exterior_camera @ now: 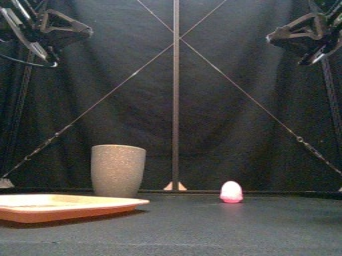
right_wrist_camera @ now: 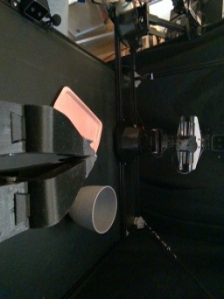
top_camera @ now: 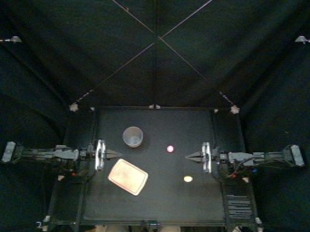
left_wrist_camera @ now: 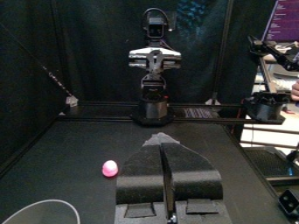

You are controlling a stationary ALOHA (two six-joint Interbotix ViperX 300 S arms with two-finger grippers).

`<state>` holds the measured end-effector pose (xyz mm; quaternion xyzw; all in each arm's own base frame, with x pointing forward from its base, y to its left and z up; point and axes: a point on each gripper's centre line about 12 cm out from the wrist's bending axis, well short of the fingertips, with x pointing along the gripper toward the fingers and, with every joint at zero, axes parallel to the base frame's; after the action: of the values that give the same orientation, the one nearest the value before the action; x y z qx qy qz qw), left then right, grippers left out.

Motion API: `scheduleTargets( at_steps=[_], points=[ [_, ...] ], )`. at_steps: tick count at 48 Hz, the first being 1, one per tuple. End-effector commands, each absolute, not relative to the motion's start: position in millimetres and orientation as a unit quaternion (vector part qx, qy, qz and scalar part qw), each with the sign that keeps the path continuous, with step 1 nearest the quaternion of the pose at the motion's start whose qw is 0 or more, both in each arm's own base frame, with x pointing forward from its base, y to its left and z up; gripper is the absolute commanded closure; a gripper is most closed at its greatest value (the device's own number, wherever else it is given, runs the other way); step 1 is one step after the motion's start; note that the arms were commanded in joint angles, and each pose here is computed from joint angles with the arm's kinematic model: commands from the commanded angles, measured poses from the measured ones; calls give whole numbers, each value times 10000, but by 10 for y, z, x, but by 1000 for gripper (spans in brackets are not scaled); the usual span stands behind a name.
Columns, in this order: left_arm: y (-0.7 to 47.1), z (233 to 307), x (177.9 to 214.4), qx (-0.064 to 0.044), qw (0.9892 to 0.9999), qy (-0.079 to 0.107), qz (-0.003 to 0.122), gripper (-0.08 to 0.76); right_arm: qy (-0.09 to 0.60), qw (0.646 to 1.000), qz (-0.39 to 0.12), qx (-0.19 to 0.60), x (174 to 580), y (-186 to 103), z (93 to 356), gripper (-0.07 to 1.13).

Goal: Pick the pink ball then place it in the grey bowl
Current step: Pick the pink ball

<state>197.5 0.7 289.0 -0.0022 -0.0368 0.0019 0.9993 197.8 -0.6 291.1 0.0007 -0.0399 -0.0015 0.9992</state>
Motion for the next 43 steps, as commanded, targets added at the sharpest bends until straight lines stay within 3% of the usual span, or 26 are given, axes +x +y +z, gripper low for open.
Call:
scheduleTargets(
  at_steps=[1,8,13,24,30,43],
  points=[
    [38,2991,2002,13,9986,-521,97,644,-398,9991,-152,-59,2051,-63,2967,1028],
    [83,3003,1998,43,9980,-589,209,627,75,9980,-629,29,2208,-281,2777,988],
    [119,2992,1994,48,9978,-581,300,626,409,9948,-933,77,2315,-438,2641,851],
    [144,2940,1986,42,9980,-512,364,626,759,9845,-1541,362,2453,-754,2411,230],
    [144,2898,1980,25,9982,-467,365,626,954,9759,-1853,644,2504,-898,2246,5],
    [144,2834,1972,14,9987,-368,365,626,1806,9543,-2182,956,2708,-1128,1786,3]
  ],
)
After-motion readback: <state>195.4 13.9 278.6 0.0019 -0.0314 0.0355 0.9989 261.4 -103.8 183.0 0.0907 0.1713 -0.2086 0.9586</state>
